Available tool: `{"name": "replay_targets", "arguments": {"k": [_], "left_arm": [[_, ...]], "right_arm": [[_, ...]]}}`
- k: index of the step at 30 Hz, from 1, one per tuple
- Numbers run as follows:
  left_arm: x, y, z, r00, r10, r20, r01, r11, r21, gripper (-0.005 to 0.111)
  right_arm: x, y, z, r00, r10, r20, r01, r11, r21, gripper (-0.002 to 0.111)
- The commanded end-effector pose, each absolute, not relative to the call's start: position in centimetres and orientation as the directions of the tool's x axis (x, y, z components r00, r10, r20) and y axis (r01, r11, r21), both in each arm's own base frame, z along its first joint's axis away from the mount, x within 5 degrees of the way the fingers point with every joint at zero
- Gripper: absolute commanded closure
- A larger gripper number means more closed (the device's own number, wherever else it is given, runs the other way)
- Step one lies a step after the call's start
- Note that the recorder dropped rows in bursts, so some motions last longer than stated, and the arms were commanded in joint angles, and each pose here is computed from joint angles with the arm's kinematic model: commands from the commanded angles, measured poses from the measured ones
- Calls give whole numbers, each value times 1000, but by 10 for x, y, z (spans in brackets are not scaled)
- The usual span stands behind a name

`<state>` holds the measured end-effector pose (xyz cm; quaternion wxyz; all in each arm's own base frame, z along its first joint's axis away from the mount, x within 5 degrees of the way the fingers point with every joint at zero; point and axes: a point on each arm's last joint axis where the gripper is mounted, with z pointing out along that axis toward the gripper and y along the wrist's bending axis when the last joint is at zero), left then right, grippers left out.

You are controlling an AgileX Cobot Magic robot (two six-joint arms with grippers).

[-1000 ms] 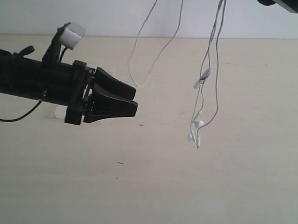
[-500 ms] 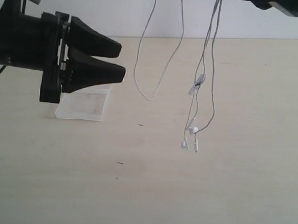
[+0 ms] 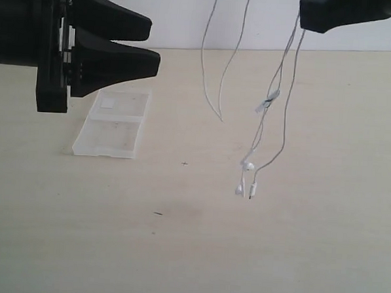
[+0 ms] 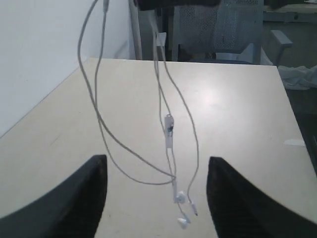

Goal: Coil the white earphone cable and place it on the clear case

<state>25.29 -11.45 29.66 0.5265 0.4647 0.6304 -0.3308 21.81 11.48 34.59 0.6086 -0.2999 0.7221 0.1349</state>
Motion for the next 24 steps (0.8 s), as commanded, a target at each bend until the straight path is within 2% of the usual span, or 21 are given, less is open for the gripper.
{"name": "replay_targets", "arguments": {"k": [1,3,7,9,11,14,19,24], "left_arm": [[252,-113,300,-23,216,-976,931,360,58,49],[252,-113,300,-31,213,-977,931,362,50,49],[254,-112,299,-34,218,-975,921,385,53,49],[256,-111,299,-37,221,-975,911,408,58,49],[258,-111,300,-38,218,-975,903,425,60,49],[258,-111,301,-38,206,-978,899,433,56,49],[258,-111,299,-33,226,-974,904,423,68,49],[258,-111,301,-28,206,-978,904,422,63,49]], "right_arm": [[247,102,336,-65,-462,-885,-400,824,-401,108],[257,98,335,-70,-551,-831,-324,801,-504,108],[262,106,334,-154,-564,-811,-307,808,-503,108],[267,109,336,-248,-663,-706,-297,746,-596,108],[272,114,338,-379,-709,-594,-346,705,-620,108],[275,127,348,-478,-668,-570,-444,744,-499,108],[261,145,379,-469,-668,-578,-631,711,-311,108],[249,146,397,-493,-664,-562,-678,698,-229,108]]}}
